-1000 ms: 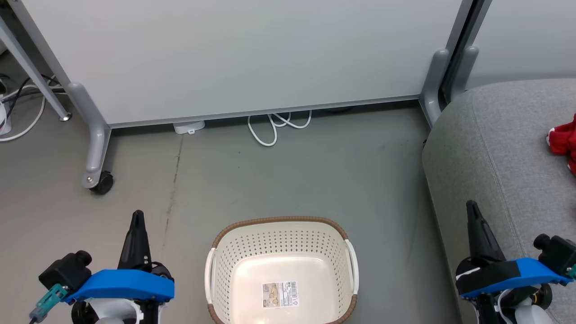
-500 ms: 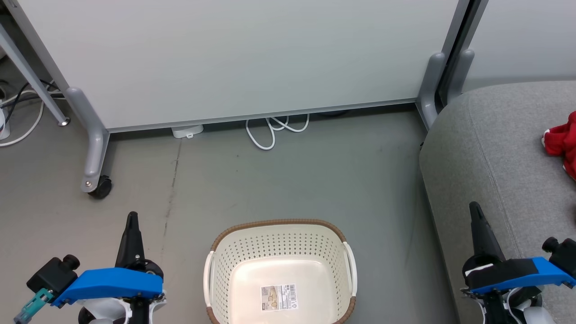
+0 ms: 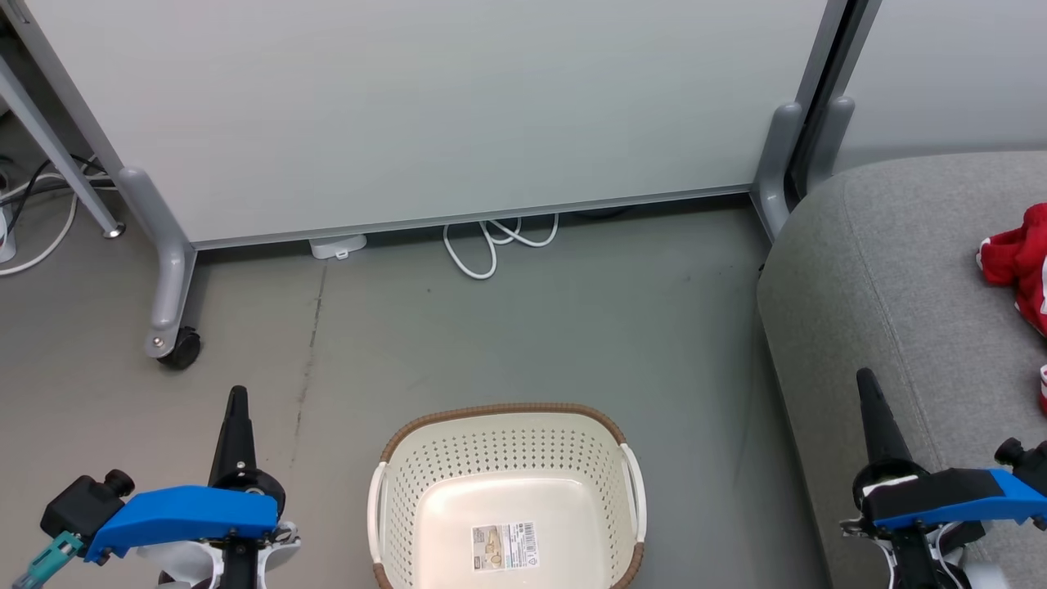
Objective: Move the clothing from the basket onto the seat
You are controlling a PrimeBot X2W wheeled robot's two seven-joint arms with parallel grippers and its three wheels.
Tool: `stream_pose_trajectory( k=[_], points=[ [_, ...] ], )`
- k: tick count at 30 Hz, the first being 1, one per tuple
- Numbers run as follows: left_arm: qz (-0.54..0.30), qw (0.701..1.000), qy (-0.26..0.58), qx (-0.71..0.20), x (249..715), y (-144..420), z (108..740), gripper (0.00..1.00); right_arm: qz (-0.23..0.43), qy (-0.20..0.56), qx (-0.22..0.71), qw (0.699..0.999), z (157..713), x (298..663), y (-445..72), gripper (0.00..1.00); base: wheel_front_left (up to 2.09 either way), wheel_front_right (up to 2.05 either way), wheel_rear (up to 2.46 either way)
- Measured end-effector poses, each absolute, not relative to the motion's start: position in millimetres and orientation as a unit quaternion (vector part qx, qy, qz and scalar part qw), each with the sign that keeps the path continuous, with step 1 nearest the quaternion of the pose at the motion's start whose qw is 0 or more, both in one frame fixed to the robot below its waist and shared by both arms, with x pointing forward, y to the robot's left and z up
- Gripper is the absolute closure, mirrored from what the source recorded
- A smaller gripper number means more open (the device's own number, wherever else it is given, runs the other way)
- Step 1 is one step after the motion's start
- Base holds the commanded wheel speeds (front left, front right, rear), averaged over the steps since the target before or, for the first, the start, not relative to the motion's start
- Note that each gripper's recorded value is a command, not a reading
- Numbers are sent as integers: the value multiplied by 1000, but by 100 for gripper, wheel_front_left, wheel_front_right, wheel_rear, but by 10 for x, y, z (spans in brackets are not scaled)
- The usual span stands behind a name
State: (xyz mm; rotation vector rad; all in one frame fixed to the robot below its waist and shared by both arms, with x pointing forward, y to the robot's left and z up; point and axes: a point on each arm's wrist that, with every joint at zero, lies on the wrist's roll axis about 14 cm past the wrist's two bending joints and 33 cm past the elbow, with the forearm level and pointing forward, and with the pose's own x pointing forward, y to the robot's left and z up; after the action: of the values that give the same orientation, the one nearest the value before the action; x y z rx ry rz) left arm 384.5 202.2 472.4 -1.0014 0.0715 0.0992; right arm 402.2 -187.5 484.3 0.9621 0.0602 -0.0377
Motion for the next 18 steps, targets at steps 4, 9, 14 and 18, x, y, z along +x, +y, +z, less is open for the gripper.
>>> stream_pose_trajectory(
  k=[4,9,14,18],
  points=[
    [47,865,32,-499,3847,2024,4740,100,-19,27,484,875,4856,4016,-1886,100,0,0,0],
    [45,851,31,-522,3850,2024,4758,100,-19,27,508,861,4867,4008,-1895,100,0,0,0],
    [45,839,28,-542,3853,2031,4779,100,-20,25,530,847,4882,4000,-1907,100,0,0,0],
    [43,828,26,-558,3855,2033,4795,100,-20,24,547,837,4894,3994,-1915,100,0,0,0]
  ],
)
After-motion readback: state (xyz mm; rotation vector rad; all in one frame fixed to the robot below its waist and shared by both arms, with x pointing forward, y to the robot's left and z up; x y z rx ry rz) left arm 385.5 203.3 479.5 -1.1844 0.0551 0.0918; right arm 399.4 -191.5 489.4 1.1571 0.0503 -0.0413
